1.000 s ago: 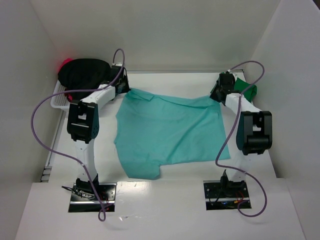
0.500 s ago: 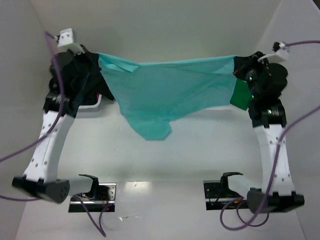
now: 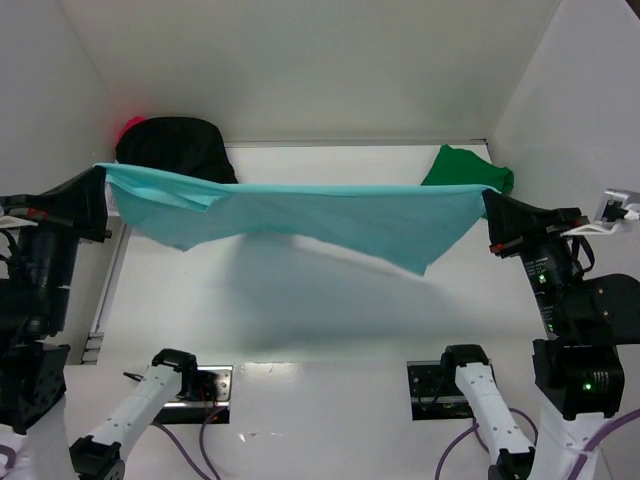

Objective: Fold and stack the t-shirts
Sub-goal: Flatten out the tshirt

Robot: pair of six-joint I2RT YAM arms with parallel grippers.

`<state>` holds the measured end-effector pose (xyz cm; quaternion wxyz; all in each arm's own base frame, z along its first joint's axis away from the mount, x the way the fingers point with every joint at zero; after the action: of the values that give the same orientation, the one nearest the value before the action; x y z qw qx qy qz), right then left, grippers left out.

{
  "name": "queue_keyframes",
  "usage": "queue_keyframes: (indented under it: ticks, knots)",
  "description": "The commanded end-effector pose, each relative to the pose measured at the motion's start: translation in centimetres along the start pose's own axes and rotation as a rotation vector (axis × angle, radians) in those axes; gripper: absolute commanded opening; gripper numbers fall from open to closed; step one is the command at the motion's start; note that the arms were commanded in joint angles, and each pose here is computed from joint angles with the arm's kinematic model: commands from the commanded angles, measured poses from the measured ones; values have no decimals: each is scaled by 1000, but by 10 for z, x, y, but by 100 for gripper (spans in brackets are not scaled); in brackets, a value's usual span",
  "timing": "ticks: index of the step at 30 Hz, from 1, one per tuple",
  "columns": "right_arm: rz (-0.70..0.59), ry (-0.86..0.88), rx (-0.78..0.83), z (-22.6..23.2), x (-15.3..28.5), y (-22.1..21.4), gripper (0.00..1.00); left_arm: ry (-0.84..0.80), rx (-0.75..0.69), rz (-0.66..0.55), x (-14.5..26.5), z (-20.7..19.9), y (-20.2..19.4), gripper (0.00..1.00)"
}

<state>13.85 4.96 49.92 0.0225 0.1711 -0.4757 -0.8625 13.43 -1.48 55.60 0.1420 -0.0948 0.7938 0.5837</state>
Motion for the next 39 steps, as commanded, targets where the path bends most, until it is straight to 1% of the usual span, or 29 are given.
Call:
queue_keyframes:
  ticks: [1, 3, 7, 9, 10, 11, 12, 13, 14, 15, 16, 18, 20, 22, 23, 24, 26, 27, 30, 31, 33, 36, 39]
  knots:
    - [29, -50, -46, -3, -6, 2, 0, 42, -41, 83, -31, 5, -19, 0]
    - [42, -78, -51, -11, -20, -2, 0, 39, -41, 73, -47, 2, -18, 0]
    - [110, -178, -65, -47, -66, -29, 0, 67, -56, 163, -99, 5, -58, 0]
    - [155, -235, -72, -73, -89, -54, 0, 59, -64, 237, -126, 6, -92, 0]
    - [168, -244, -74, -79, -95, -62, 0, 55, -64, 250, -134, 6, -101, 0]
    - [178, -283, -74, -97, -110, -76, 0, 67, -72, 303, -151, 10, -125, 0]
    - [214, -328, -77, -114, -124, -93, 0, 72, -75, 321, -160, 11, -136, 0]
    - [229, -339, -79, -121, -131, -102, 0, 76, -77, 340, -170, 13, -148, 0]
    - [232, -353, -80, -133, -140, -110, 0, 68, -89, 387, -184, 14, -171, 0]
    - [245, -363, -82, -139, -147, -116, 0, 63, -90, 409, -190, 15, -182, 0]
    - [283, -389, -87, -153, -154, -135, 0, 59, -90, 427, -197, 16, -196, 0]
    - [272, -397, -84, -168, -171, -144, 0, 55, -85, 481, -213, 20, -234, 0]
    - [294, -418, -78, -183, -183, -159, 0, 61, -86, 515, -223, 25, -261, 0]
    - [294, -428, -77, -191, -194, -160, 0, 76, -93, 577, -228, 32, -291, 0]
    - [311, -436, -66, -196, -196, -166, 0, 70, -91, 554, -232, 30, -285, 0]
    - [305, -429, -56, -197, -204, -164, 0, 70, -100, 561, -238, 31, -290, 0]
    - [270, -419, -50, -193, -212, -152, 0, 65, -107, 551, -248, 30, -291, 0]
    - [259, -409, -38, -190, -214, -146, 0, 57, -104, 519, -253, 25, -274, 0]
    - [215, -377, -15, -171, -216, -116, 0, 51, -113, 503, -258, 20, -258, 0]
    - [195, -363, -10, -162, -213, -104, 0, 44, -109, 473, -257, 16, -242, 0]
    - [134, -321, -2, -138, -198, -75, 0, 18, -110, 416, -246, 4, -209, 0]
    - [81, -251, 14, -101, -163, -41, 0, -8, -98, 318, -212, -9, -148, 0]
    - [54, -175, 19, -72, -124, -25, 0, -29, -91, 293, -170, -12, -123, 0]
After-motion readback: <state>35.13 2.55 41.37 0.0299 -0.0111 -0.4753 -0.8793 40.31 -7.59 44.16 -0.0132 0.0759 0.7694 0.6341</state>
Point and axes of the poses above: each gripper's point midway between its finger pads, its own x axis back along the fingers, its own z axis along the line the jaws close on, y = z × x, the point moved 3 cm from there along x, back along the fingers, and after that the axes turned 4 degrees about -x, right-handed, at the moved point
